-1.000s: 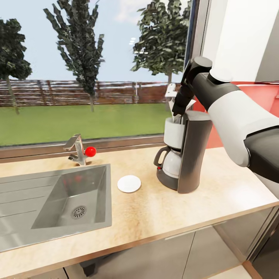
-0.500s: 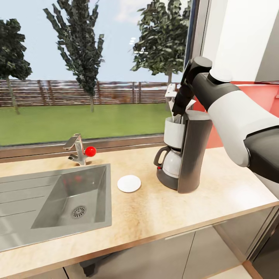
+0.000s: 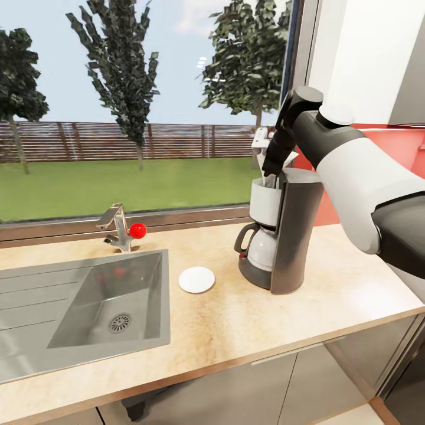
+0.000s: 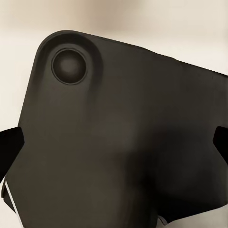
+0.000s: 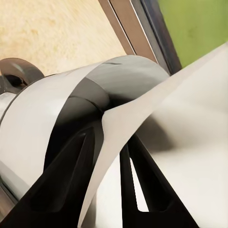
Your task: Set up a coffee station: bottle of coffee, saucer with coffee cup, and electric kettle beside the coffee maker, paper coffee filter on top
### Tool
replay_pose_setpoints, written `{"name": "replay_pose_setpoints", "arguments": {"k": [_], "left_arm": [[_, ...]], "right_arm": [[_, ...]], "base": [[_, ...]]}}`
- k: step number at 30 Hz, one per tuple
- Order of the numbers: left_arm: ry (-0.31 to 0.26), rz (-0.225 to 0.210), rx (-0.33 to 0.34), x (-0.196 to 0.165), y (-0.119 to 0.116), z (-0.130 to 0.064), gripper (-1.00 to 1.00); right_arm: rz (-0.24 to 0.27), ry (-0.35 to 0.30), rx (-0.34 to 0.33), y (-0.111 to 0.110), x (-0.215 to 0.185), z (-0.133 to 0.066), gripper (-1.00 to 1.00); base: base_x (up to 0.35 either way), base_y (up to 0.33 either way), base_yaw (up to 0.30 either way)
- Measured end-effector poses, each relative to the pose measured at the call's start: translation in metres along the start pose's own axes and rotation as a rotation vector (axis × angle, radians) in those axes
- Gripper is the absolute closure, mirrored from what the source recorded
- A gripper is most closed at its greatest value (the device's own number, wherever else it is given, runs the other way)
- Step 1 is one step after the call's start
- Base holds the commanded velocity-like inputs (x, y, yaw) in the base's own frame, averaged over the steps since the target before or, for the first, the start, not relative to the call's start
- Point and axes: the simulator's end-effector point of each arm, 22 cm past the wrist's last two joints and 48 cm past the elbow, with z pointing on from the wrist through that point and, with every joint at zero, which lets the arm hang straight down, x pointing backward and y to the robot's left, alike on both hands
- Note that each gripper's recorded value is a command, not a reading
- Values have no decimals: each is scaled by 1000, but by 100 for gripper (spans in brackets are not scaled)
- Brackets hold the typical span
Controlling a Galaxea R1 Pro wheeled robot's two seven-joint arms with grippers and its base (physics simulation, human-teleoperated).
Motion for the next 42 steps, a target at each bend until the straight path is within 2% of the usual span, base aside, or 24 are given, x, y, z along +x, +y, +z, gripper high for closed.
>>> {"name": "replay_pose_setpoints", "arguments": {"k": [16, 17, 42], "left_arm": [[0, 0, 0, 0, 0, 0, -100], [0, 0, 0, 0, 0, 0, -100], [0, 0, 0, 0, 0, 0, -100]], "right_arm": [[-1, -1, 1, 0, -1, 0, 100], [-1, -1, 1, 0, -1, 0, -100], [0, 0, 1, 0, 0, 0, -100]], "base": [[0, 0, 0], [0, 0, 0], [0, 0, 0]]}}
